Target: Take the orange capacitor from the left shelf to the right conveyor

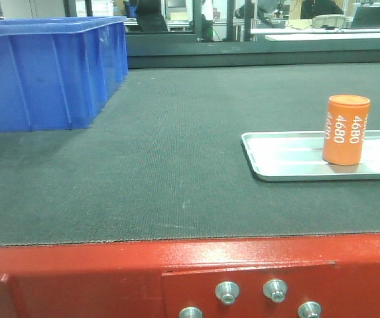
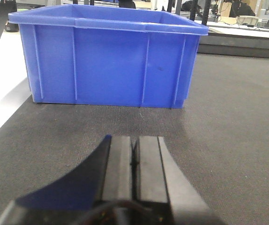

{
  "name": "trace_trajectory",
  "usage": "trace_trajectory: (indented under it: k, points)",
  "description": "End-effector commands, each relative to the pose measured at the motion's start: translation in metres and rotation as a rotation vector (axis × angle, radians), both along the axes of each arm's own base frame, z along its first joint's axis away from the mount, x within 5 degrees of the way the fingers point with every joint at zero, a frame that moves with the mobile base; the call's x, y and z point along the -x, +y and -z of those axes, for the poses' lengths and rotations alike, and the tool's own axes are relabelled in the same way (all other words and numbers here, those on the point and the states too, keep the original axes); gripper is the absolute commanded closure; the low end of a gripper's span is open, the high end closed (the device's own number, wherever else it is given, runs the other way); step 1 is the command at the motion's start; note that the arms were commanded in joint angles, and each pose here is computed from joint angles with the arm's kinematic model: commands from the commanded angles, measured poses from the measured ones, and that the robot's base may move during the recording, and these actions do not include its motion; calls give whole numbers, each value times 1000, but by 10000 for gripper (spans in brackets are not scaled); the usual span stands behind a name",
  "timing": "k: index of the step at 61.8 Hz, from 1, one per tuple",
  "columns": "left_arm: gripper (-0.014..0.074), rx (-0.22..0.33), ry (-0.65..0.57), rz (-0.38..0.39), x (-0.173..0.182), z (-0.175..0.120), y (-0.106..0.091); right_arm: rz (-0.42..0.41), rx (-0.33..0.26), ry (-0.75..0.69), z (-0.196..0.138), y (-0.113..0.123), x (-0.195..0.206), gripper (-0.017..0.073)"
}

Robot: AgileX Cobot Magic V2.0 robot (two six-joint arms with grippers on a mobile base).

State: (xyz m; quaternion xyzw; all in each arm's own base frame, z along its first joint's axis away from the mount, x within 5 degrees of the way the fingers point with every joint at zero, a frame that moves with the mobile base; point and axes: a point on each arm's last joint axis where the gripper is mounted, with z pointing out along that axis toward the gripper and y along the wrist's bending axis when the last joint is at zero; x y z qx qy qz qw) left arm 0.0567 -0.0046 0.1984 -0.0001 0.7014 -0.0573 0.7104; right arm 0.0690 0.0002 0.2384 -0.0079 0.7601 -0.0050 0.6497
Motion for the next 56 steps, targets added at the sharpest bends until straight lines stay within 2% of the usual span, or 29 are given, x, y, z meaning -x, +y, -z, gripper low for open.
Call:
trace_trajectory:
  k: [1,9,15,56]
  points:
    - [699,10,-114,-3,2,-11,0,34,19,-190,-3,-2,9,523]
    - [699,10,-114,-3,2,-11,0,48,21,-260,23,-3,16,523]
    - [699,10,-114,-3,2,-11,0,48,20,-232,35,-3,13,523]
    - [699,10,-114,-3,2,-11,0,48,20,-240,34,-3,13,523]
